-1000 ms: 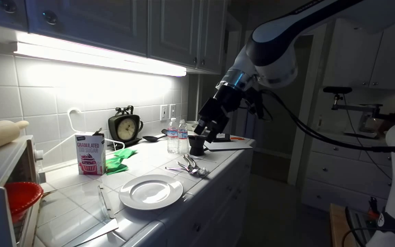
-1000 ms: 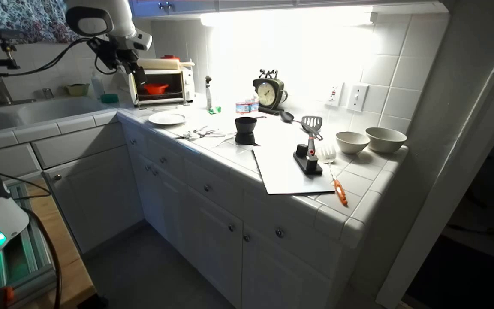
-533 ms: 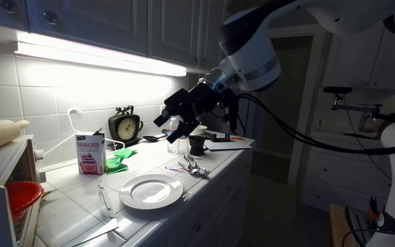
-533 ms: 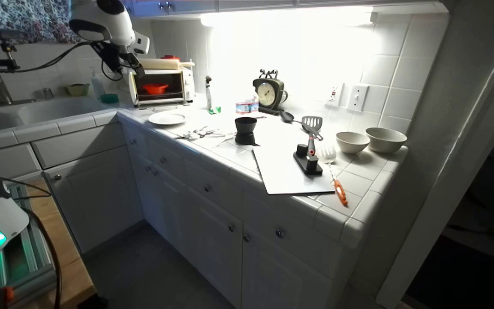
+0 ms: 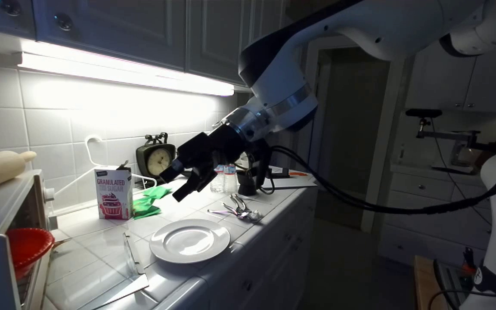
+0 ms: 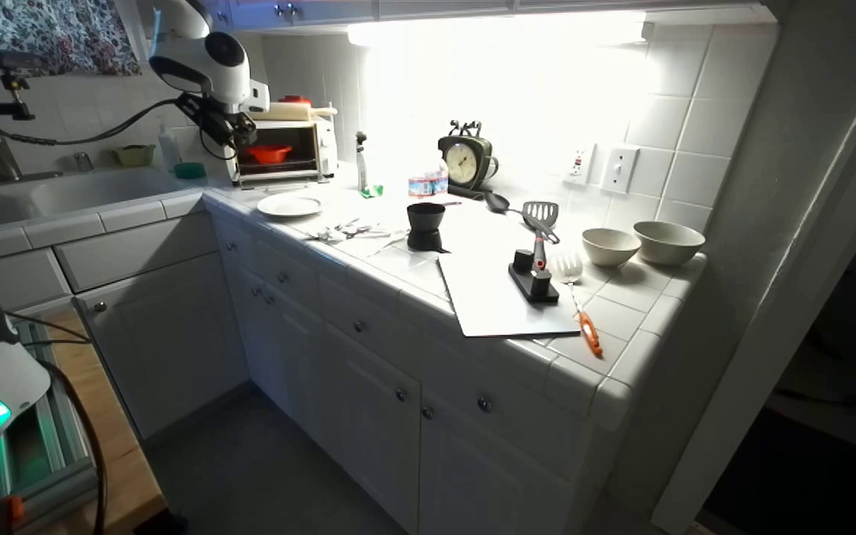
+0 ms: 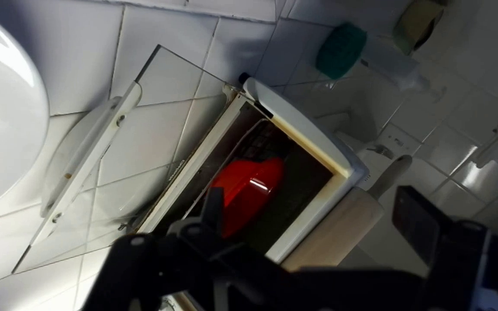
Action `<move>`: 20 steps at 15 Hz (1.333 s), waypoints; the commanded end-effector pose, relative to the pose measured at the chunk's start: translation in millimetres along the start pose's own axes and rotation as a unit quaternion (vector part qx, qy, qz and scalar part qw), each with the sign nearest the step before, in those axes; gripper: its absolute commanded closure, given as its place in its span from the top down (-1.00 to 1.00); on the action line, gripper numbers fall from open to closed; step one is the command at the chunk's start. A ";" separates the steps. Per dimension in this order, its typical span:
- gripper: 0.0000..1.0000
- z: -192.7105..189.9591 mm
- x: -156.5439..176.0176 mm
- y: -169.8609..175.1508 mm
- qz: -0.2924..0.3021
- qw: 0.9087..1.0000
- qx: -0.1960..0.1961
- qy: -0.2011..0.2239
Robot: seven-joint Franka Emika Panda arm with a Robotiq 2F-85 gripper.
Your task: Put the bowl on the plate
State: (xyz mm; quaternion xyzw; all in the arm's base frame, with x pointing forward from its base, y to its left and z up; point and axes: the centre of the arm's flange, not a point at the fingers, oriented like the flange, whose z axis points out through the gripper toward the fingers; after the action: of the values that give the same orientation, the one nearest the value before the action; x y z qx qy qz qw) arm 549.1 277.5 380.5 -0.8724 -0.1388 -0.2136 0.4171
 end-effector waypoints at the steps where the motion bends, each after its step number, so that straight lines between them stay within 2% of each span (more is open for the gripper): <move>1: 1.00 35.8 13.2 14.4 0.020 0.999 0.021 0.020; 3: 1.00 49.8 16.1 17.4 0.037 0.999 0.024 0.023; 4: 1.00 29.7 5.6 12.9 0.026 1.000 0.014 0.006; 9: 1.00 42.8 10.4 17.9 0.032 0.999 0.019 0.008; 12: 1.00 46.9 21.9 28.9 0.084 0.994 -0.026 0.072; 15: 1.00 53.4 30.5 35.6 0.116 0.986 -0.052 0.111; 20: 1.00 87.2 41.3 41.2 0.140 0.982 -0.060 0.111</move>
State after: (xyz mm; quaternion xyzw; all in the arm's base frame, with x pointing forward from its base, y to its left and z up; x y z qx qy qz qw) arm 602.9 298.6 334.3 -0.8804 0.0226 -0.2571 0.3979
